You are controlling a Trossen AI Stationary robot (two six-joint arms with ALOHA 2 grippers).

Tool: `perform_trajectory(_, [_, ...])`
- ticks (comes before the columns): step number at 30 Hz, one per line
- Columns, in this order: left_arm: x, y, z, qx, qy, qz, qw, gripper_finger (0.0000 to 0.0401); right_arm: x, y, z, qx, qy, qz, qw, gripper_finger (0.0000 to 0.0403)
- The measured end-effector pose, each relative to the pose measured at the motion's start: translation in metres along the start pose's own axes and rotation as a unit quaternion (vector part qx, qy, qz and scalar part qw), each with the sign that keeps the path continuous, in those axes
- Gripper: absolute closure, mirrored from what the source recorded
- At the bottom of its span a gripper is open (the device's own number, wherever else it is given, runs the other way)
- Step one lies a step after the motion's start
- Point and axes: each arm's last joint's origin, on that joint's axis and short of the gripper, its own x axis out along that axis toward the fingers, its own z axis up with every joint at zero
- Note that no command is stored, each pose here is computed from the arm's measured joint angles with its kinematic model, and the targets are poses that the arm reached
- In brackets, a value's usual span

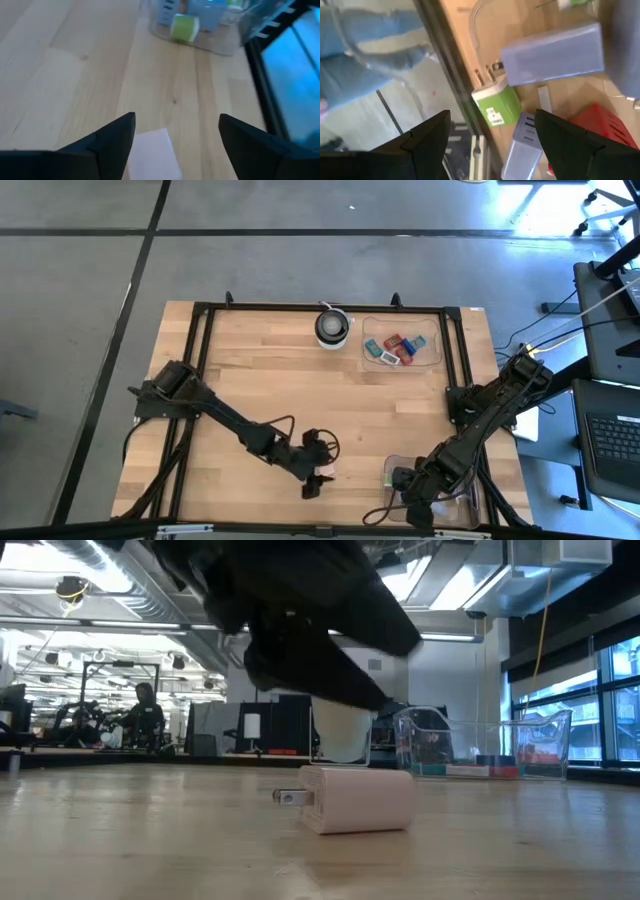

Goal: Pick & Place Office items
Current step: Put the white charger adapter into the bottom transparent bin

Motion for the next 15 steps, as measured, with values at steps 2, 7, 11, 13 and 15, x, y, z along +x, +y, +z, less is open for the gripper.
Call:
perform_trajectory(2, [0.007, -0.004, -0.005, 0.003, -0.005, 0.018, 1.0, 0.0116, 0.0, 0.0, -0.002, -0.017, 0.015, 0.002, 1.0, 0.0113])
perform_trajectory(7, [0.022, -0.015, -0.014, 0.06, -0.028, 0.073, 0.995, 0.0119, 0.002, 0.0, -0.009, -0.052, 0.034, -0.005, 0.998, 0.0113])
perform_trajectory(11, [0.028, -0.017, -0.024, 0.108, -0.036, 0.127, 0.985, 0.0119, 0.002, 0.0, -0.012, -0.067, 0.038, -0.006, 0.997, 0.0113])
perform_trajectory(13, [0.027, -0.017, -0.024, 0.087, -0.034, 0.125, 0.988, 0.0118, 0.002, 0.001, -0.015, -0.07, 0.042, -0.007, 0.997, 0.0113])
perform_trajectory(15, [0.027, -0.015, -0.027, 0.065, -0.018, 0.128, 0.99, 0.0117, 0.003, 0.001, -0.017, -0.073, 0.044, -0.008, 0.996, 0.0113])
